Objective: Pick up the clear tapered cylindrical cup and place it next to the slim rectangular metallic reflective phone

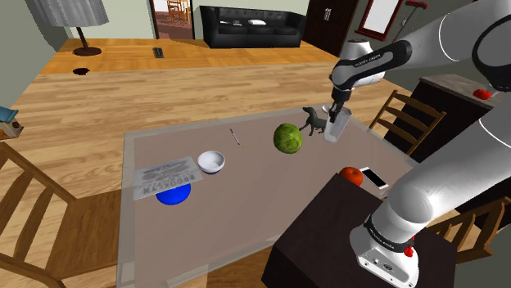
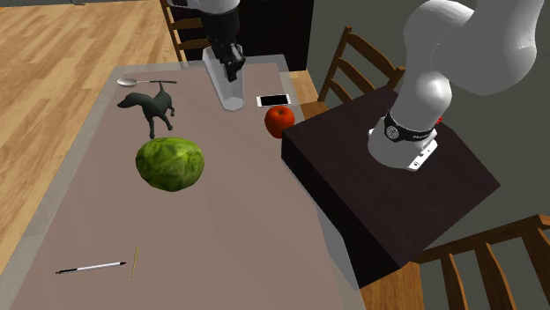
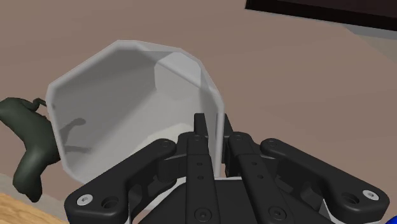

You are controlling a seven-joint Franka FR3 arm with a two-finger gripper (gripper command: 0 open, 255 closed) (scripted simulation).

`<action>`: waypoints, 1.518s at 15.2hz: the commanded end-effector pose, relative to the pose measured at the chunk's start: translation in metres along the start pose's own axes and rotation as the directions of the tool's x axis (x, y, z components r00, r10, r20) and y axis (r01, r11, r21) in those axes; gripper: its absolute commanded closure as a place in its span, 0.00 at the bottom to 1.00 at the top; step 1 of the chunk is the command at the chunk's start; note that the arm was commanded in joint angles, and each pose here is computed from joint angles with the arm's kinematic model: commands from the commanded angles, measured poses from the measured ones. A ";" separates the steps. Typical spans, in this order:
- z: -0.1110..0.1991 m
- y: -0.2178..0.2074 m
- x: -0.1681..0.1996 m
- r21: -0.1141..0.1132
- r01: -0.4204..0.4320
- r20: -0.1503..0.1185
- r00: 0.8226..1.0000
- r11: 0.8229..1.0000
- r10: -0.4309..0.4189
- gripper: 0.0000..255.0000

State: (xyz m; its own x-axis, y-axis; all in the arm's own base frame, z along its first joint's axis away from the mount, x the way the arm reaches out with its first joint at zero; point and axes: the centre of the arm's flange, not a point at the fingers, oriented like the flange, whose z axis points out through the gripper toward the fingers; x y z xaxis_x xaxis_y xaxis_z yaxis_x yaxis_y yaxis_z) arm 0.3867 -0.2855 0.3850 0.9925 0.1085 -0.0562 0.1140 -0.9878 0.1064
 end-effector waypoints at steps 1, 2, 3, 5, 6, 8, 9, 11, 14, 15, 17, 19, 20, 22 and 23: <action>0.004 0.015 -0.024 0.000 0.001 0.000 1.000 1.000 -0.001 1.00; 0.005 0.022 -0.035 0.000 0.001 0.000 1.000 1.000 -0.001 1.00; 0.006 0.029 -0.047 0.000 0.001 0.000 1.000 1.000 -0.001 1.00; 0.009 0.042 -0.069 0.000 0.001 0.000 1.000 1.000 -0.001 1.00; 0.010 0.049 -0.080 0.000 0.001 0.000 1.000 1.000 -0.001 1.00; 0.013 0.063 -0.103 0.000 0.001 0.000 1.000 1.000 -0.001 1.00; 0.014 0.070 -0.114 0.000 0.001 0.000 1.000 1.000 -0.001 1.00; 0.017 0.083 -0.136 0.000 0.001 0.000 1.000 1.000 -0.001 1.00; 0.021 0.104 -0.170 0.000 0.001 0.000 1.000 1.000 -0.001 1.00; 0.022 0.110 -0.181 0.000 0.001 0.000 1.000 1.000 -0.001 1.00; 0.025 0.124 -0.204 0.000 0.001 0.000 1.000 1.000 -0.001 1.00; 0.028 0.138 -0.226 0.000 0.001 0.000 1.000 1.000 -0.001 1.00; 0.029 0.145 -0.237 0.000 0.001 0.000 1.000 1.000 -0.001 1.00; 0.032 0.158 -0.260 0.000 0.001 0.000 1.000 1.000 -0.001 1.00; 0.033 0.165 -0.271 0.000 0.001 0.000 1.000 1.000 -0.001 1.00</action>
State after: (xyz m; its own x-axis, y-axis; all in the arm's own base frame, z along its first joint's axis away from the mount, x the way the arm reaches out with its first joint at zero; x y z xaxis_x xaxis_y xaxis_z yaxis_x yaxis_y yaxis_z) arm 0.1438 -0.4723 0.3857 0.9927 0.1066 -0.0556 0.1120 -0.9881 0.1053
